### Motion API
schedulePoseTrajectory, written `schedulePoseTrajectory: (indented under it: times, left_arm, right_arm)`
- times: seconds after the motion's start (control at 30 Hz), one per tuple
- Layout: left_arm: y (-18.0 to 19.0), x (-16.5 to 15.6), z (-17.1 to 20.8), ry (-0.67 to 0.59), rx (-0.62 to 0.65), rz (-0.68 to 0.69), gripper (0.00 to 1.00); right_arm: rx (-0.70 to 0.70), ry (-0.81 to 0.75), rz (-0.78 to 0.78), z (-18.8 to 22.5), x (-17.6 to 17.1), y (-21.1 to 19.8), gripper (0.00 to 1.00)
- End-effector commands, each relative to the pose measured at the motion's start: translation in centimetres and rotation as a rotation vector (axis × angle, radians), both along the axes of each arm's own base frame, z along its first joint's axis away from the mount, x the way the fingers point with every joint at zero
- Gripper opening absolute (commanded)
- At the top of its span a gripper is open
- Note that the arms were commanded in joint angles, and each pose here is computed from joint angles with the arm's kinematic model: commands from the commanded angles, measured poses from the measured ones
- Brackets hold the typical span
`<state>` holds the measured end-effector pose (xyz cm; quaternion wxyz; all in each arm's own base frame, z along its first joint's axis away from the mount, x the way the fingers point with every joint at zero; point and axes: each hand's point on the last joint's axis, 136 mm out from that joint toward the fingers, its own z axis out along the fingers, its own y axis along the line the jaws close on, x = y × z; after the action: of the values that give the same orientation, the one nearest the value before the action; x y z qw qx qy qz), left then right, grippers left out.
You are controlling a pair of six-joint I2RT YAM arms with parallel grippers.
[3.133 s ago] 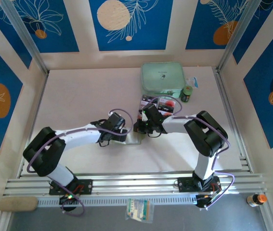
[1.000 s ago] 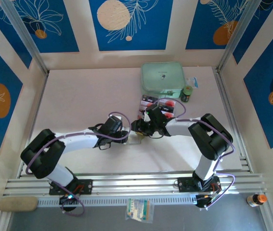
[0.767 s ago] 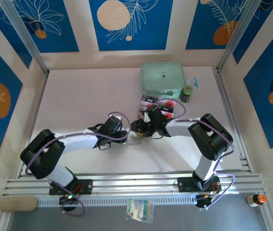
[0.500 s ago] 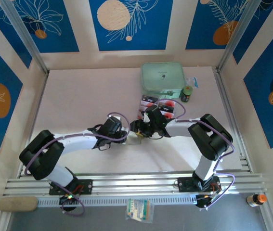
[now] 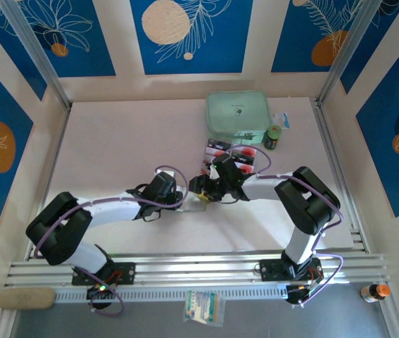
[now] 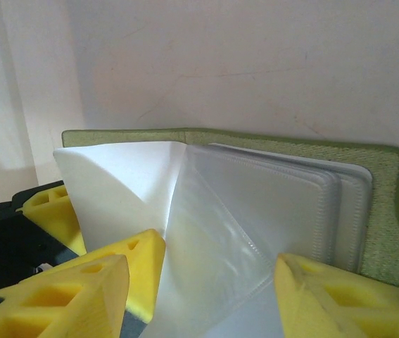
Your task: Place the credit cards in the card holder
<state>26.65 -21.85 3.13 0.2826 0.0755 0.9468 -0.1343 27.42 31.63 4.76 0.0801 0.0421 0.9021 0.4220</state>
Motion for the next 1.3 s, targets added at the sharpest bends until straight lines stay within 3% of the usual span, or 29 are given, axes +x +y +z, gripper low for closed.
schedulePoseTrajectory:
  times: [0.0, 0.73, 0.93, 1.27]
  left_arm:
    - [0.6, 0.0, 0.1, -0.014, -0.002, 0.027, 0.54]
    - [0.6, -0.1, 0.3, -0.025, -0.019, 0.026, 0.54]
    - [0.8, 0.0, 1.0, -0.044, -0.027, 0.036, 0.66]
    - [3.2, 0.2, 4.7, -0.148, -0.076, 0.124, 0.96]
  right_arm:
    - [0.024, 0.028, 0.017, 0.1, -0.2, 0.6, 0.57]
    - [0.145, 0.034, 0.034, 3.4, 0.3, 2.4, 0.58]
    - [0.188, 0.044, 0.041, 4.4, 0.7, 3.5, 0.59]
    - [0.236, 0.048, 0.061, 6.0, 0.5, 5.8, 0.59]
